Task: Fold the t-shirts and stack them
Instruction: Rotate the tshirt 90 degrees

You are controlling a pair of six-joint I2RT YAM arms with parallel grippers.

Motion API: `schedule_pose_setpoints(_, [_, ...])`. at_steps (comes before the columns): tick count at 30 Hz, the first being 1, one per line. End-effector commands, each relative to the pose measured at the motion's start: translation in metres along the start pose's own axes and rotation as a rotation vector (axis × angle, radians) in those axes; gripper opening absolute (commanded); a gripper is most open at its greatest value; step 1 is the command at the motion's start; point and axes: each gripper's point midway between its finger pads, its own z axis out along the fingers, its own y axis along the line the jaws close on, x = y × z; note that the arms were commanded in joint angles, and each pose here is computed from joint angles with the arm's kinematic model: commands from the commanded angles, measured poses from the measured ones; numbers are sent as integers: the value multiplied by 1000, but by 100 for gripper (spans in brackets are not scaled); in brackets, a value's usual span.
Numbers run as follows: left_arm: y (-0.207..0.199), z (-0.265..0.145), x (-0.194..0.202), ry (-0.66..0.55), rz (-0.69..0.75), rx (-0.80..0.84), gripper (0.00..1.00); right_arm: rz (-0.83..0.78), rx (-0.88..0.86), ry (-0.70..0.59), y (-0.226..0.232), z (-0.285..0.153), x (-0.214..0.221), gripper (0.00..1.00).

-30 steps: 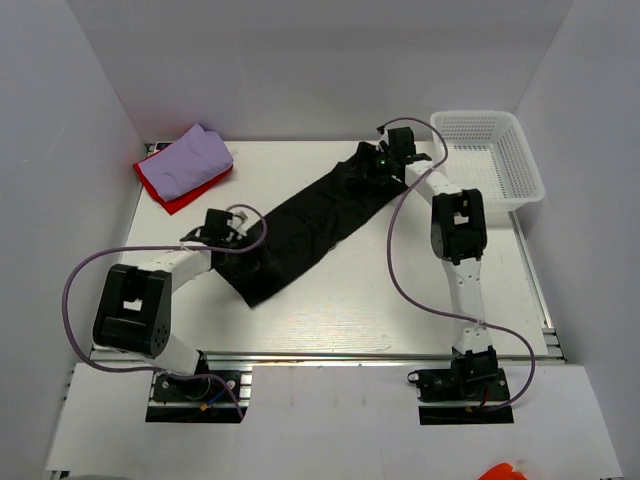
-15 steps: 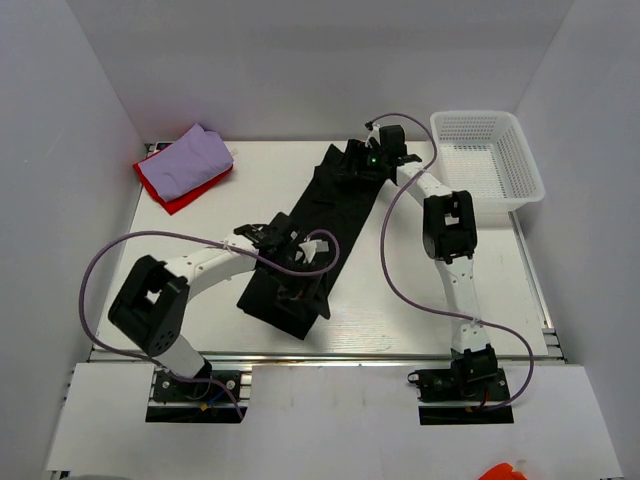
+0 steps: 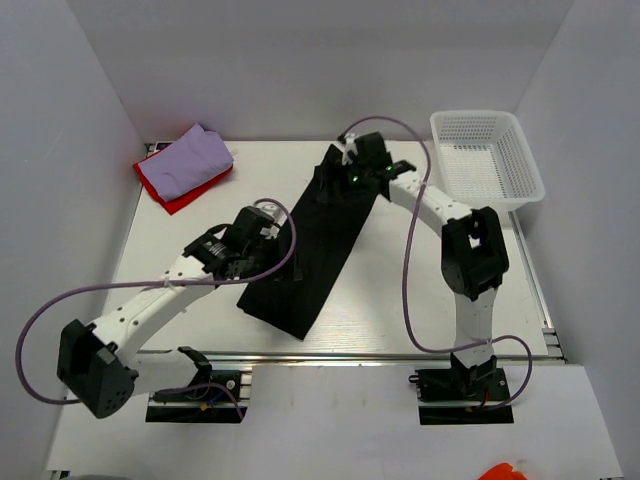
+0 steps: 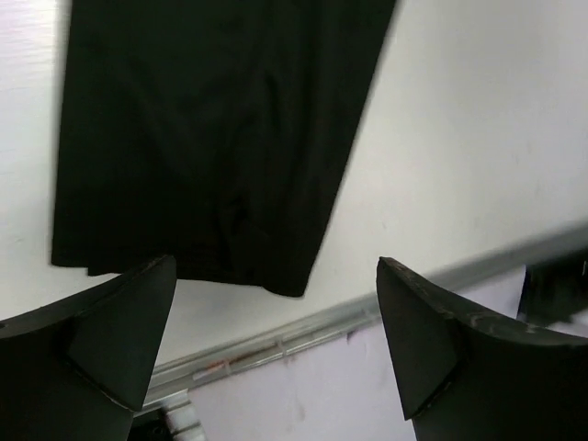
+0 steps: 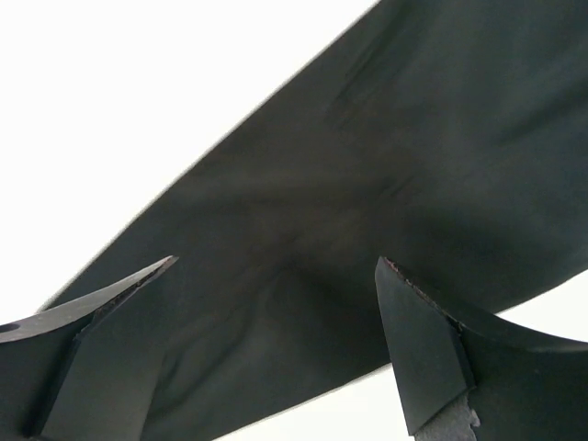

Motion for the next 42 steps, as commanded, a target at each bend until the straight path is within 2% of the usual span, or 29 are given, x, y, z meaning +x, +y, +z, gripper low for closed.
schedule_pose_setpoints(1, [52, -20, -17, -199, -184, -271, 100, 35, 73, 136, 19, 1, 69, 90])
schedule_pose_setpoints(3, [65, -25, -11, -231, -215, -313, 100, 38, 119, 181, 18, -3, 94, 90])
schedule_pose_setpoints(7, [70, -29, -8, -292, -253, -288, 100, 89, 134, 231, 21, -3, 124, 90])
schedule_pose_setpoints(9, [73, -26, -4, -281, -251, -296, 100, 106, 39, 233, 33, 3, 127, 90])
schedule_pose_setpoints(11, [74, -27, -5, -286, -251, -304, 100, 126, 37, 258, 28, 15, 131, 90])
schedule_pose_setpoints(20, [80, -21, -3, -275, -245, -331, 100, 244, 150, 312, -32, 35, 144, 90])
schedule_pose_setpoints(23, [78, -23, -12, -305, -239, -322, 100, 286, 193, 306, -60, 30, 140, 90])
schedule_pose_setpoints(27, [71, -13, -18, -288, -189, -295, 100, 309, 255, 260, -97, 14, 115, 90])
schedule_pose_setpoints(31, [56, 6, -22, -242, -147, -233, 100, 327, 321, 201, -128, -12, 90, 90])
schedule_pose_setpoints(34, [57, 23, -19, -186, -131, -255, 100, 345, 353, 177, -143, -40, 82, 90])
schedule_pose_setpoints(38, [49, 32, -22, -167, -91, -216, 100, 253, 305, 160, -127, -59, 79, 90])
schedule_pose_setpoints(39, [48, 32, -24, -178, -92, -210, 100, 218, 269, 102, -111, -76, 61, 90])
schedule_pose_setpoints(40, [45, 37, -22, -164, -72, -188, 100, 209, 242, 121, -107, -75, 76, 90])
schedule_pose_setpoints(42, [41, 41, -23, -161, -63, -169, 100, 194, 118, 101, -76, -91, 78, 90])
